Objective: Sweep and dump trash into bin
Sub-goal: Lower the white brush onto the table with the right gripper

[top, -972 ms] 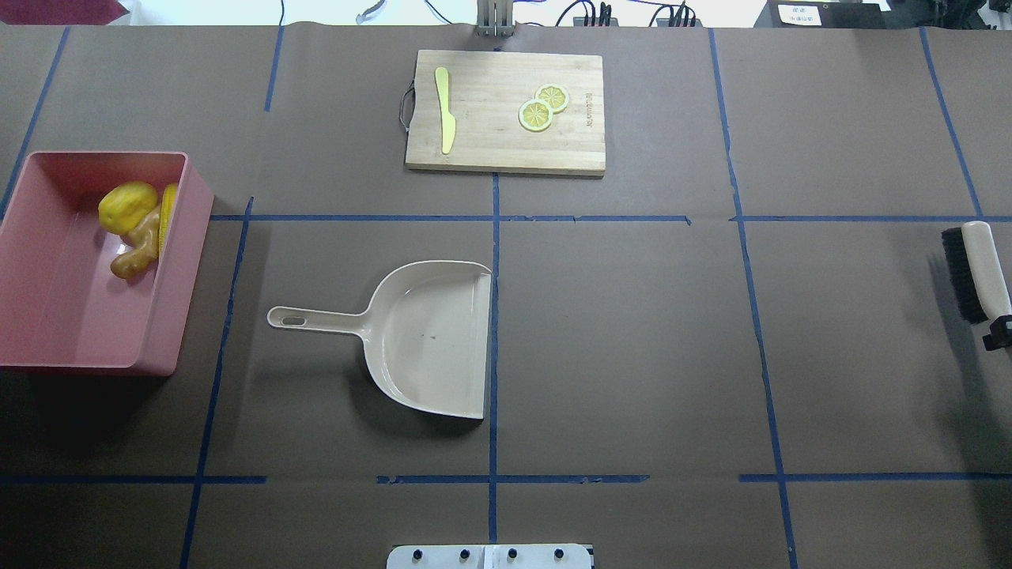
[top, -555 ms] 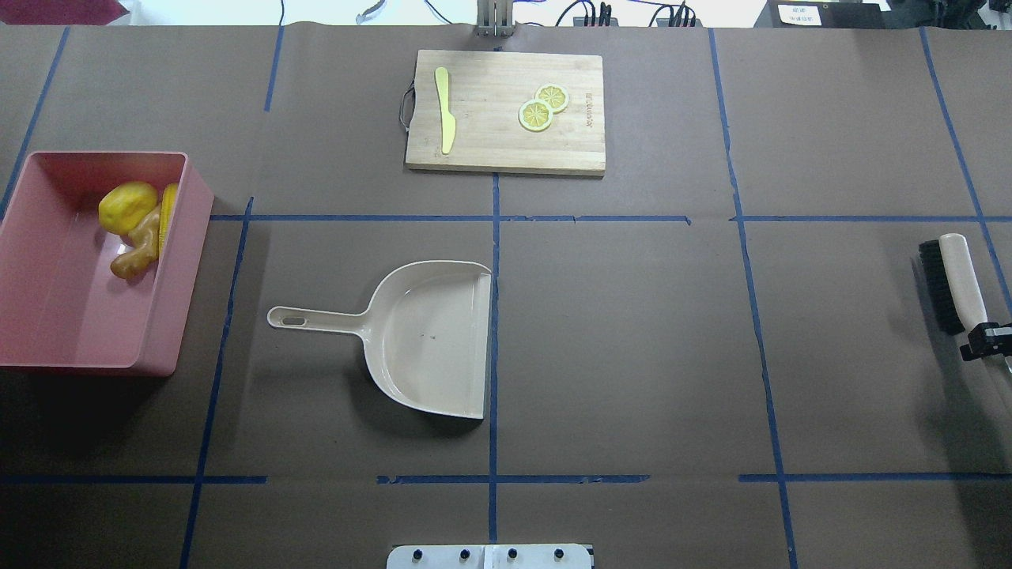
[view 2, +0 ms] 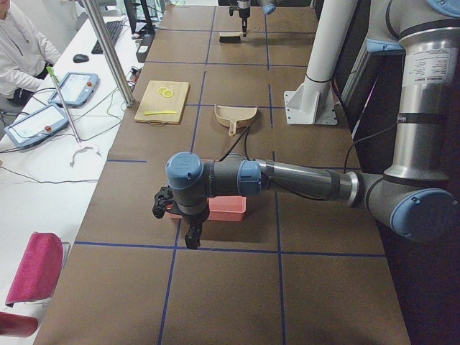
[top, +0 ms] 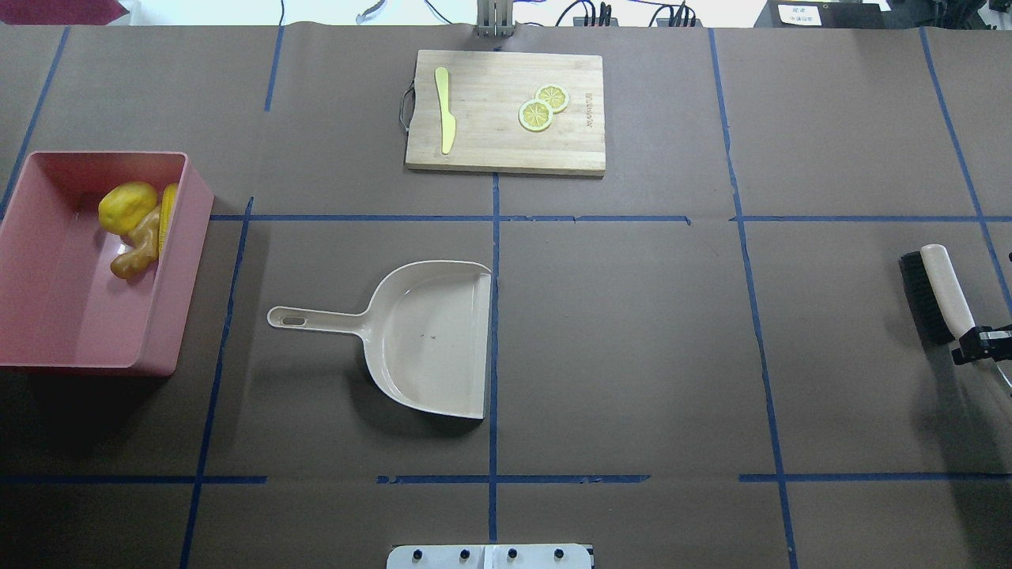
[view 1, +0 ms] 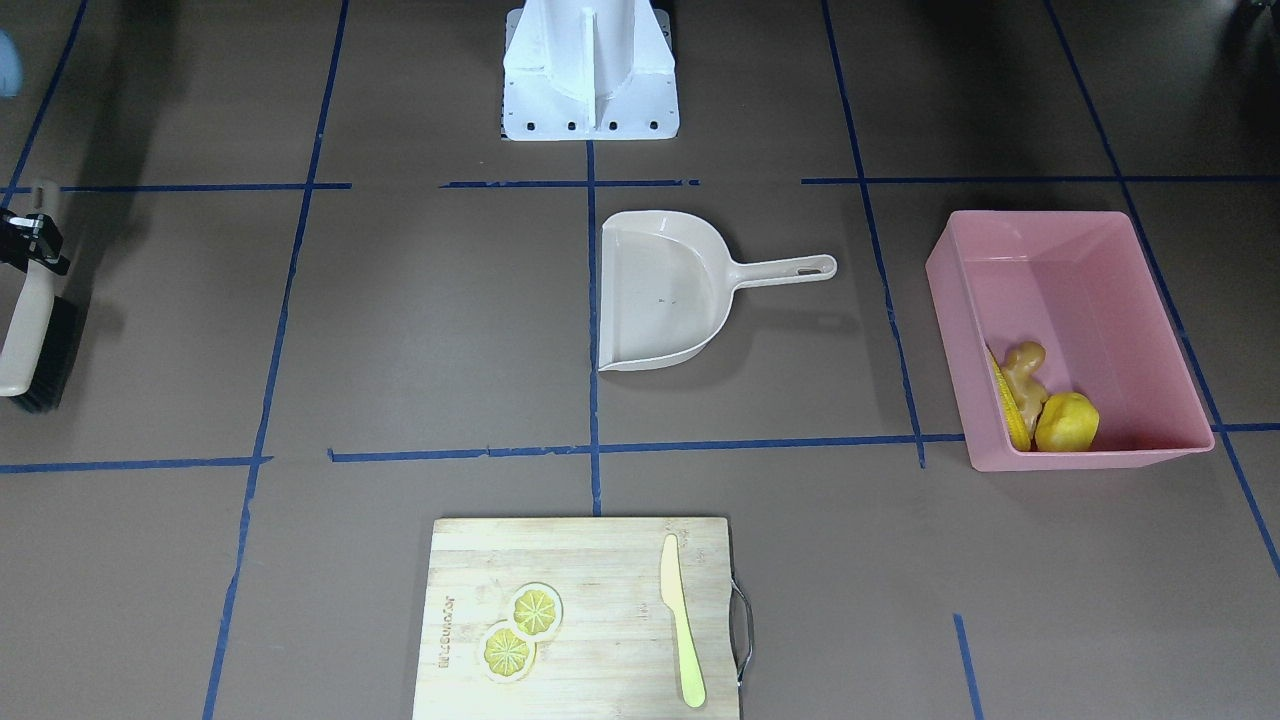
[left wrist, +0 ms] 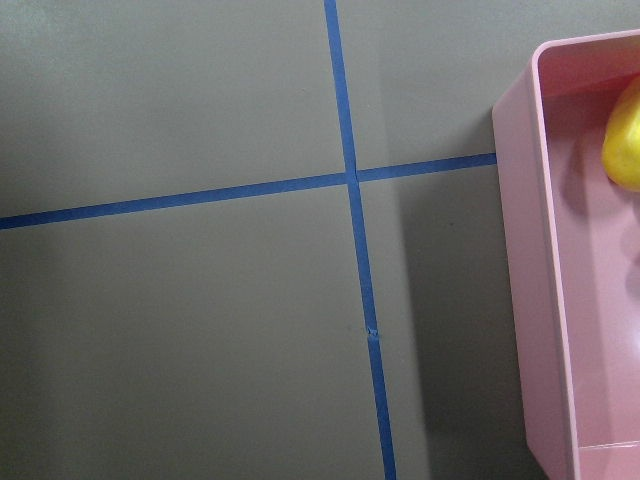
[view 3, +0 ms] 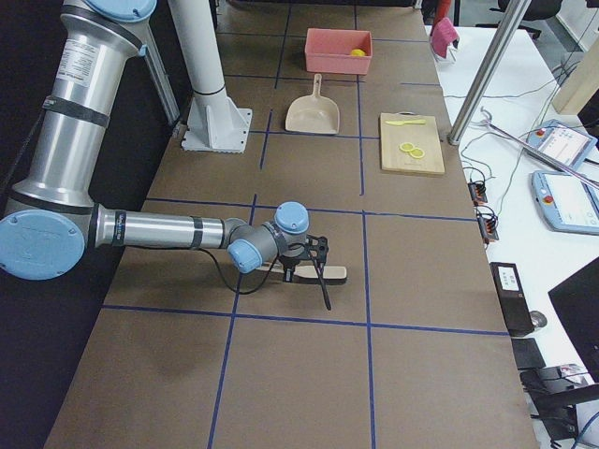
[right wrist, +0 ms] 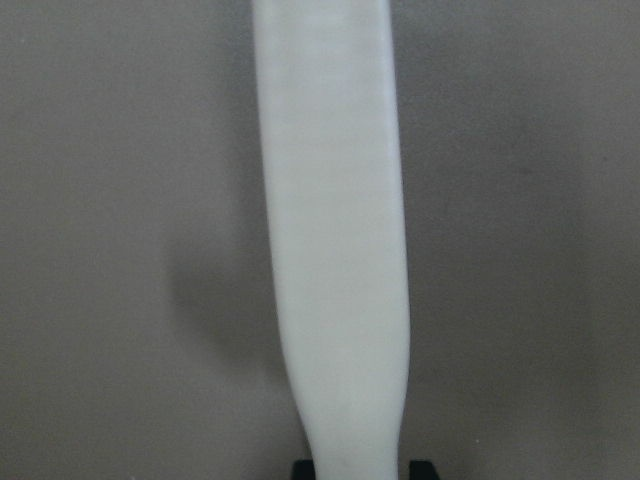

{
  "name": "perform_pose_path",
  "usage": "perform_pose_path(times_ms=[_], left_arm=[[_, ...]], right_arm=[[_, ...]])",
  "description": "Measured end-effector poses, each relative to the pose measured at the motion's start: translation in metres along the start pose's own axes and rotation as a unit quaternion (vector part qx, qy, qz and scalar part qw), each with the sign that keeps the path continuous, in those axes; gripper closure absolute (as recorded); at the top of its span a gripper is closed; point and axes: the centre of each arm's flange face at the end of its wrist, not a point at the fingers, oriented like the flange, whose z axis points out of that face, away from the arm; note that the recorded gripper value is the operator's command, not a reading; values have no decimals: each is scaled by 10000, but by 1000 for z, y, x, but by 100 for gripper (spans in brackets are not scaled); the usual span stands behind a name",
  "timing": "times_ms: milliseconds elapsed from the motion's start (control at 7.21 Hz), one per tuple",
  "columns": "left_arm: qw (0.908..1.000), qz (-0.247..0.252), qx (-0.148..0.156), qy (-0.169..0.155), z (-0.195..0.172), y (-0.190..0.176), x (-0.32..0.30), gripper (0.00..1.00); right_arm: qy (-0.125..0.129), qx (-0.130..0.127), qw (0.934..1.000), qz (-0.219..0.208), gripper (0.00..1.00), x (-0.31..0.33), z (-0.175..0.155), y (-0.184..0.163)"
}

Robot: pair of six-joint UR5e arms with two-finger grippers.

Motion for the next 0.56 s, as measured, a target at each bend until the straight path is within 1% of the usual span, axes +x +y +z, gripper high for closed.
perform_pose_path(times_ms=[278, 416, 555], left_arm=[[10000, -1, -1, 2, 0, 0, 0, 0], [10000, 9, 2, 5, 0, 0, 0, 0], [10000, 31, 10, 11, 0, 0, 0, 0]], right_arm=[[-29, 34, 10000, -36, 0, -4, -3, -1], [-79, 110, 9999, -86, 0, -10, -12, -3], [-177, 222, 9995, -117, 0, -15, -28, -6]])
